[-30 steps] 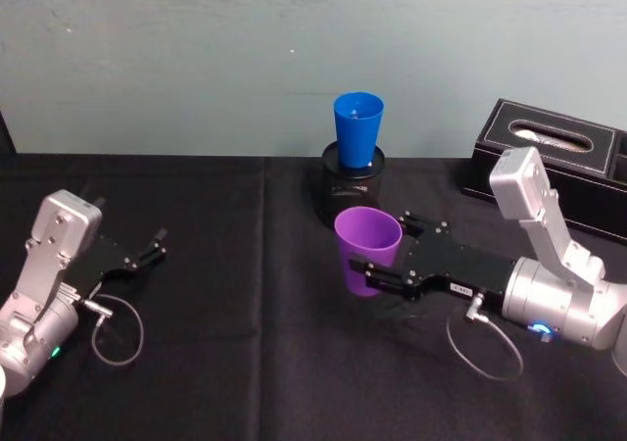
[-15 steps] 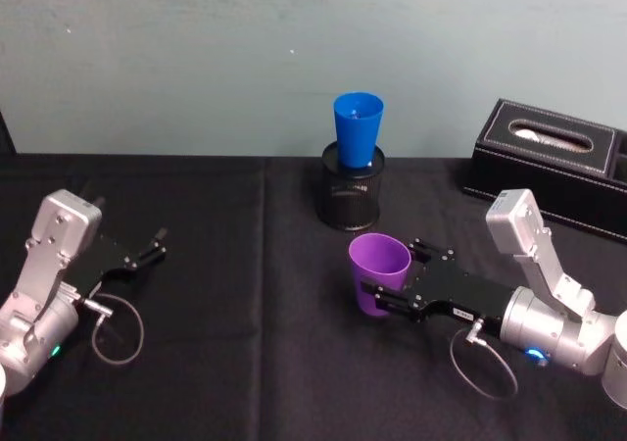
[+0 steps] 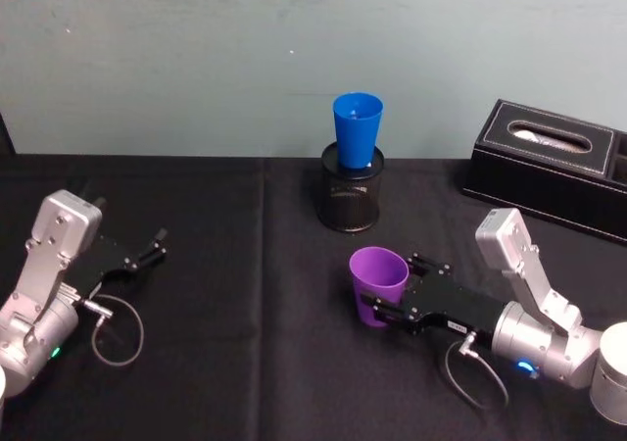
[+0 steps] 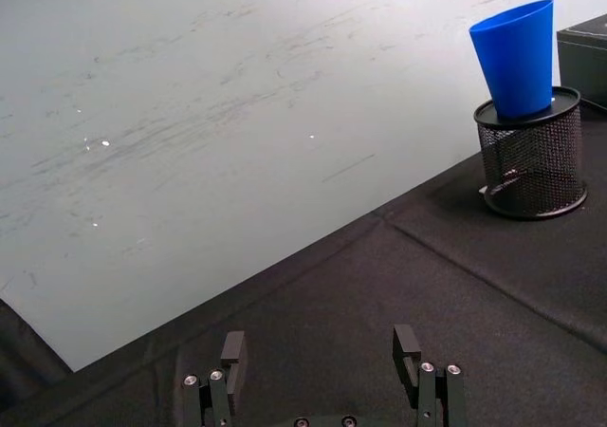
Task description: Pick up one cup with a gripper and tap it against the other cup.
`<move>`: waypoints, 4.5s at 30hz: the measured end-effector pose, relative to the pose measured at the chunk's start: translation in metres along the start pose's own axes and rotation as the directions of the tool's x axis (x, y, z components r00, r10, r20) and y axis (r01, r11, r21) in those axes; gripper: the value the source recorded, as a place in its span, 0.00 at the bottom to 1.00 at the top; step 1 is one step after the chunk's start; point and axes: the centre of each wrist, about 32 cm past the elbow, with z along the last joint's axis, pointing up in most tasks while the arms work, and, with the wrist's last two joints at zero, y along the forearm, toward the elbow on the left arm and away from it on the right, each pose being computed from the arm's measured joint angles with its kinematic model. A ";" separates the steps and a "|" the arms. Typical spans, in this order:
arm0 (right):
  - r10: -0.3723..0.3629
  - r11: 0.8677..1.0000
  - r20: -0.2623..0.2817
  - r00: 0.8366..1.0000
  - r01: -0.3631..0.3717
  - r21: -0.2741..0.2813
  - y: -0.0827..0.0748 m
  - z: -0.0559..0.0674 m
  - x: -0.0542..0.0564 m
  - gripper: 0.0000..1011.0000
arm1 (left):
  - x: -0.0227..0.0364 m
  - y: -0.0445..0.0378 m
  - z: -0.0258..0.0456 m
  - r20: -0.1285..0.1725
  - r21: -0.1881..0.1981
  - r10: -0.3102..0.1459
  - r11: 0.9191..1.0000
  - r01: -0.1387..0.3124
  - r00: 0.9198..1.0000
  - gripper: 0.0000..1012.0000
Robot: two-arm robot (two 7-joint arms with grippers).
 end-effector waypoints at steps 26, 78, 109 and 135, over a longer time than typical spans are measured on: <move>0.011 1.000 -0.006 1.000 -0.011 -0.009 0.001 -0.003 -0.002 0.79 | 0.0000 0.0000 0.0000 0.000 0.000 0.000 1.000 0.000 1.000 1.00; -0.015 0.993 0.013 1.000 0.014 0.114 -0.004 -0.003 -0.002 0.99 | 0.0000 0.0000 0.0000 0.000 0.000 0.000 1.000 0.000 1.000 1.00; -0.619 0.781 0.151 0.771 0.625 0.009 0.002 0.000 -0.040 0.99 | 0.0000 0.0000 0.0000 0.000 0.000 0.000 1.000 0.000 1.000 1.00; -0.625 0.776 0.149 0.766 0.630 0.015 0.001 0.000 -0.041 0.99 | 0.0000 0.0000 0.0000 0.000 0.000 0.000 1.000 0.000 1.000 1.00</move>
